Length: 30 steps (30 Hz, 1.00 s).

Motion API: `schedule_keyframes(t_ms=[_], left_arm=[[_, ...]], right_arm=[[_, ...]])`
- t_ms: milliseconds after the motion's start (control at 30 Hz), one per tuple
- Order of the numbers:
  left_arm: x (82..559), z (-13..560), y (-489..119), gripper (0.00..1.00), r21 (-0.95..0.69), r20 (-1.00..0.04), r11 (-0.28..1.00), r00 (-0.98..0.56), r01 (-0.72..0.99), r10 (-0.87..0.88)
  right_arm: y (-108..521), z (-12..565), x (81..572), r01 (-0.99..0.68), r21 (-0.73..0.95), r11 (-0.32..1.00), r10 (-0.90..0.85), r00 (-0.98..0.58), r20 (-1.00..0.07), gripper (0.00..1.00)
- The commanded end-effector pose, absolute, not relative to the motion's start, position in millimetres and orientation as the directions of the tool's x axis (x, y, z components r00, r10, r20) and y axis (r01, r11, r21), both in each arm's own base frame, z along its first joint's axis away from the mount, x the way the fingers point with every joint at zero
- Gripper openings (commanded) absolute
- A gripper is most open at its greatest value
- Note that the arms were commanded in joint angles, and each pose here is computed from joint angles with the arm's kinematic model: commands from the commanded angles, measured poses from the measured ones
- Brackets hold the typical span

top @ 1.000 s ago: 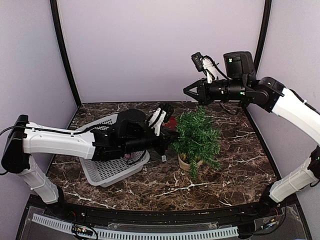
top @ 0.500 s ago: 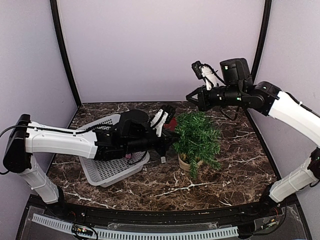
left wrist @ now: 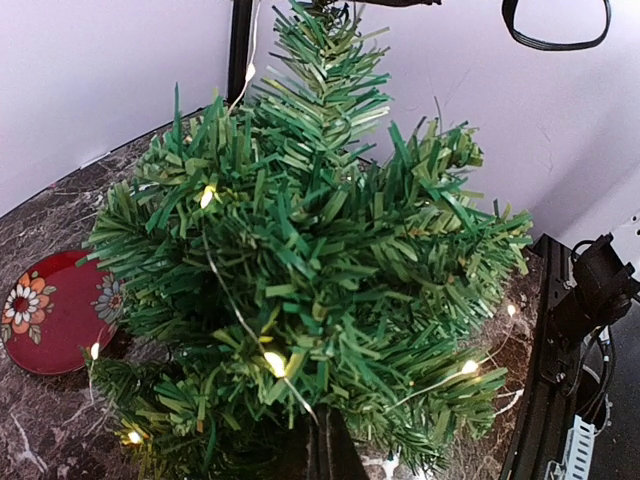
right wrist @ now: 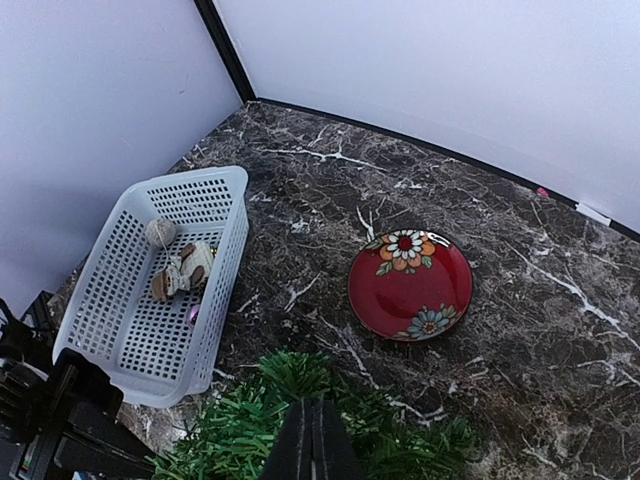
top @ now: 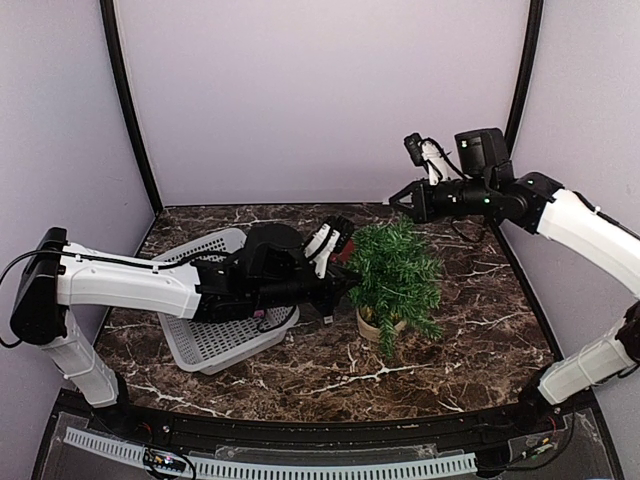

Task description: Decorate the small christmas tree

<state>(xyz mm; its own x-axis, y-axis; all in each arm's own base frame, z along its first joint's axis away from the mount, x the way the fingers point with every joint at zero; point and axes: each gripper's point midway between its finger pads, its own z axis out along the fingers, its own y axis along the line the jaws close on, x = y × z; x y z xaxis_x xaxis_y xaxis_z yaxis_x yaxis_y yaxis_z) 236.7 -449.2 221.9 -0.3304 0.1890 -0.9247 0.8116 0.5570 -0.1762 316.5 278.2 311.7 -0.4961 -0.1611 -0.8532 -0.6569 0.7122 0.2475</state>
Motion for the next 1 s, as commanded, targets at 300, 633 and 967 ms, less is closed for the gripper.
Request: schedule_keyframes(t_ms=[300, 633, 967], left_arm=[[240, 235, -451, 0.0, -0.186, -0.93, 0.556, -0.328, 0.81, 0.167], [239, 231, -453, 0.0, -0.189, -0.926, 0.551, -0.335, 0.813, 0.176], [239, 225, -454, 0.0, -0.196, -0.92, 0.551, -0.347, 0.811, 0.183]], right_arm=[[273, 341, 315, -0.707, 0.408, 0.578, -0.039, -0.523, -0.851, 0.0], [265, 314, 320, -0.682, 0.434, 0.589, -0.043, -0.562, -0.826, 0.0], [259, 288, 324, -0.653, 0.451, 0.609, -0.041, -0.593, -0.804, 0.0]])
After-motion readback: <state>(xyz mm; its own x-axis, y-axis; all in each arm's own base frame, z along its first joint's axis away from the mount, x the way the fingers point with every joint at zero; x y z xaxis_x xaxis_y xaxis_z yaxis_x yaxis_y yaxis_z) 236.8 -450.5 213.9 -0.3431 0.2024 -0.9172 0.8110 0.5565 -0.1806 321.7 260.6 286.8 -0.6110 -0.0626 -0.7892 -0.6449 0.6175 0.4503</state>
